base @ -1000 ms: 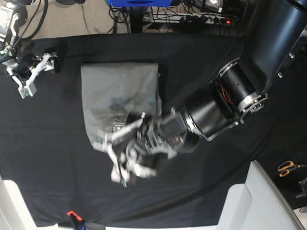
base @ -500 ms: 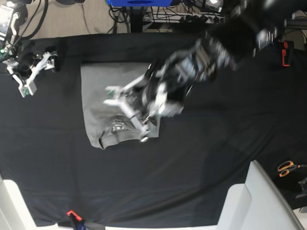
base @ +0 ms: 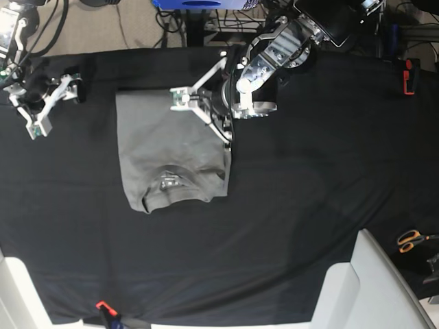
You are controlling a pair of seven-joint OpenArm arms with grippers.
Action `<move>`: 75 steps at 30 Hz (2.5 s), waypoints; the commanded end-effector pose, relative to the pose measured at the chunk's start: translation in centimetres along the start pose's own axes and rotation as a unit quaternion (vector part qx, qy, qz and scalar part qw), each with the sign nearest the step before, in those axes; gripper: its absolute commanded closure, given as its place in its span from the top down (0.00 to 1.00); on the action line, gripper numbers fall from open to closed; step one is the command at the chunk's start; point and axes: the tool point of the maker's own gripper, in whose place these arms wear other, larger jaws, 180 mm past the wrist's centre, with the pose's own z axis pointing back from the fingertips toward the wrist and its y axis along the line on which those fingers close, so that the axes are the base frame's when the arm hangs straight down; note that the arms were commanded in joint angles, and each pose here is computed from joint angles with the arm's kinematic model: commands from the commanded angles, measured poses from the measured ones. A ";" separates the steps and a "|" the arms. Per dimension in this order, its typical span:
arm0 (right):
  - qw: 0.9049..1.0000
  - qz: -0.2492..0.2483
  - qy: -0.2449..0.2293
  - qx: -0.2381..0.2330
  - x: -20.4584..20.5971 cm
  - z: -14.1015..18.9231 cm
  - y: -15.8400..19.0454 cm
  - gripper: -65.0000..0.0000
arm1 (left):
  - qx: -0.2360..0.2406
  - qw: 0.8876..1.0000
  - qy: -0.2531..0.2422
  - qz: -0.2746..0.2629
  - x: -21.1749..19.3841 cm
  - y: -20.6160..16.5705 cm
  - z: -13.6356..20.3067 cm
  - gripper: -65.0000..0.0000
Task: Fold the T-shirt properly
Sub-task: 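Release the shirt with the left gripper and lift it, then press and smooth the shirt's collar corner with the left gripper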
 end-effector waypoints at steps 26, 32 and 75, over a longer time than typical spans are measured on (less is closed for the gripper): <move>1.000 0.007 -0.017 -0.004 1.1 0.4 -0.5 0.79 | 0.087 0.995 -0.016 0.043 1.4 9.3 0.9 0.00; 1.000 0.007 -0.017 -0.004 1.1 0.4 -0.5 0.79 | 0.095 0.993 0.003 0.069 0.2 12.7 0.2 0.00; 0.999 0.024 -0.034 -0.015 2.2 1.4 -0.6 0.49 | 0.044 0.995 -0.049 0.069 2.4 1.2 1.8 0.00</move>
